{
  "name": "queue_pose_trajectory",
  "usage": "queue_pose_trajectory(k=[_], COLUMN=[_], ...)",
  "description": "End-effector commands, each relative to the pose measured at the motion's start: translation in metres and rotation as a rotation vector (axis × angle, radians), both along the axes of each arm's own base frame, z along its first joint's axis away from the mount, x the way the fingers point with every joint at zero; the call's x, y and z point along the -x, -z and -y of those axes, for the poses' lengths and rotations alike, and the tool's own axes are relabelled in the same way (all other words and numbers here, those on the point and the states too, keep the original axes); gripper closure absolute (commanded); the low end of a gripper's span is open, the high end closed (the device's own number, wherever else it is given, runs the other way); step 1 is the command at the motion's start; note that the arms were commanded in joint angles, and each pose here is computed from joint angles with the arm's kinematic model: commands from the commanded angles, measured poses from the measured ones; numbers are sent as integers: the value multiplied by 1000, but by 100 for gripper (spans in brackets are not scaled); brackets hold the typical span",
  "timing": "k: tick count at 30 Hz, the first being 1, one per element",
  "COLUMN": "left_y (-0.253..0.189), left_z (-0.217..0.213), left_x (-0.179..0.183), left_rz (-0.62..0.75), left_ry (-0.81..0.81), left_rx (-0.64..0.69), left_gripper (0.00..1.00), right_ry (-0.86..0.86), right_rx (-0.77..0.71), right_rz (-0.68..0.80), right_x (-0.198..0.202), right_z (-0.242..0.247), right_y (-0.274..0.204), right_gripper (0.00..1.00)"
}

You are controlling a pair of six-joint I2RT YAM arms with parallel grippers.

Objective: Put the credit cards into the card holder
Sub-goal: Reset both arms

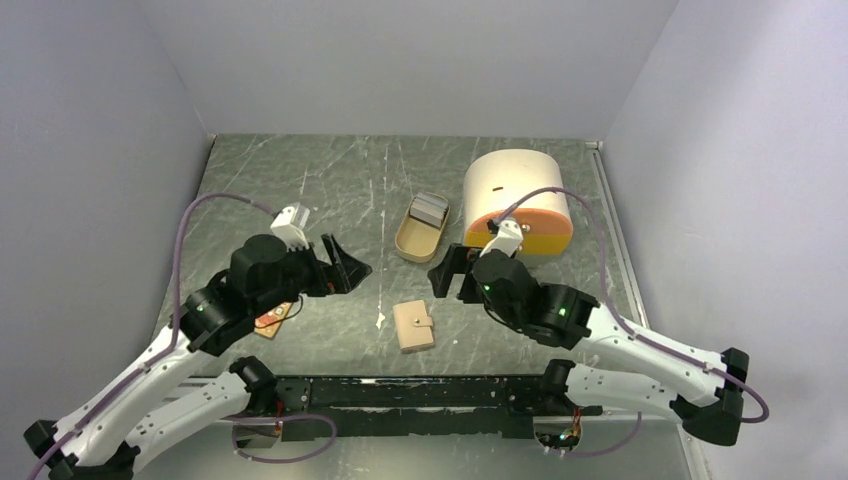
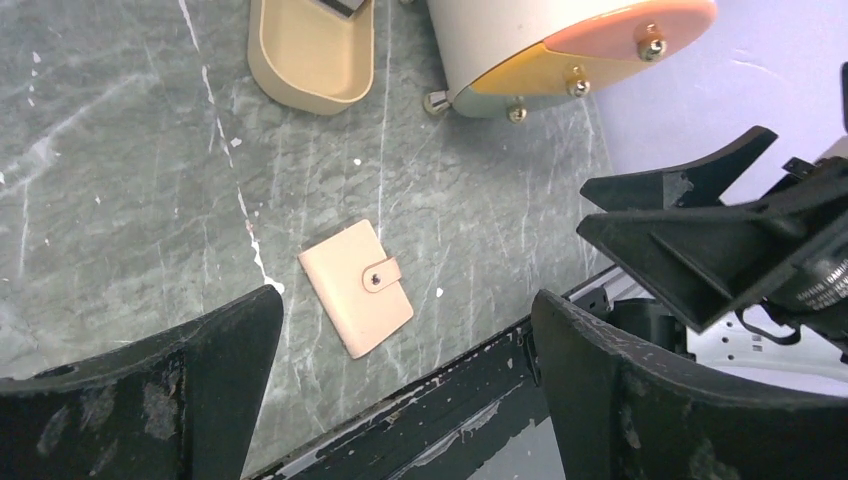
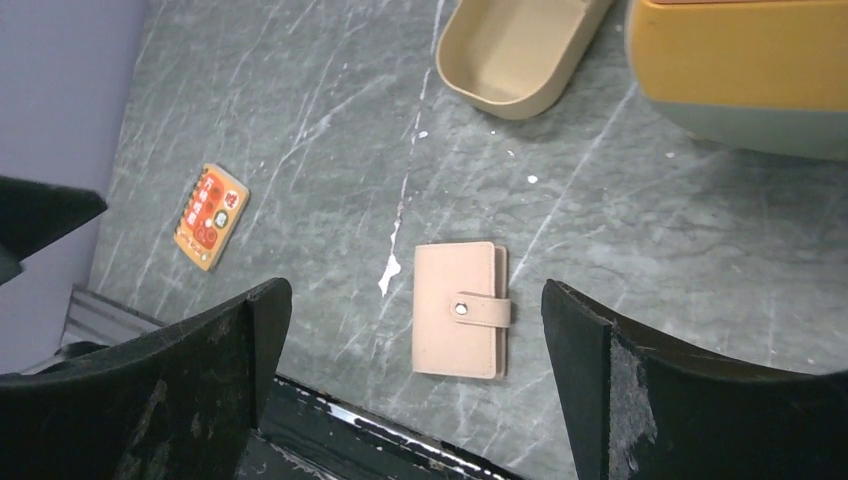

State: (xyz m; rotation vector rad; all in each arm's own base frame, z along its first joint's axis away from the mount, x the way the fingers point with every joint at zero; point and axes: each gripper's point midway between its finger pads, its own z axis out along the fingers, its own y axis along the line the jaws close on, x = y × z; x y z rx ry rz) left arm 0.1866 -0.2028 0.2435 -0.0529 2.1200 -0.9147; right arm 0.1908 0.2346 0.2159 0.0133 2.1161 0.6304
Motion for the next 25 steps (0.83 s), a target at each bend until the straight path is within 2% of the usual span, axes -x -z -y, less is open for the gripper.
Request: queue_pose_trajectory(k=[1,9,25], left_y=[-6,-12,-5], left_z=[-9,-19,-15], left_x=[7,9,7], left_rz=[70,108,83], left_ry=[12,-29,-20], left_rx=[4,38,26], left_gripper=[1,1,1], right_ry=[110,134,167], right_rx=[2,-55,-58], right_rz=[-2,61,78], right_x=[-1,1,0], right_z=[29,46,55], right_y=[1,-25,-24], right_gripper=[1,1,1])
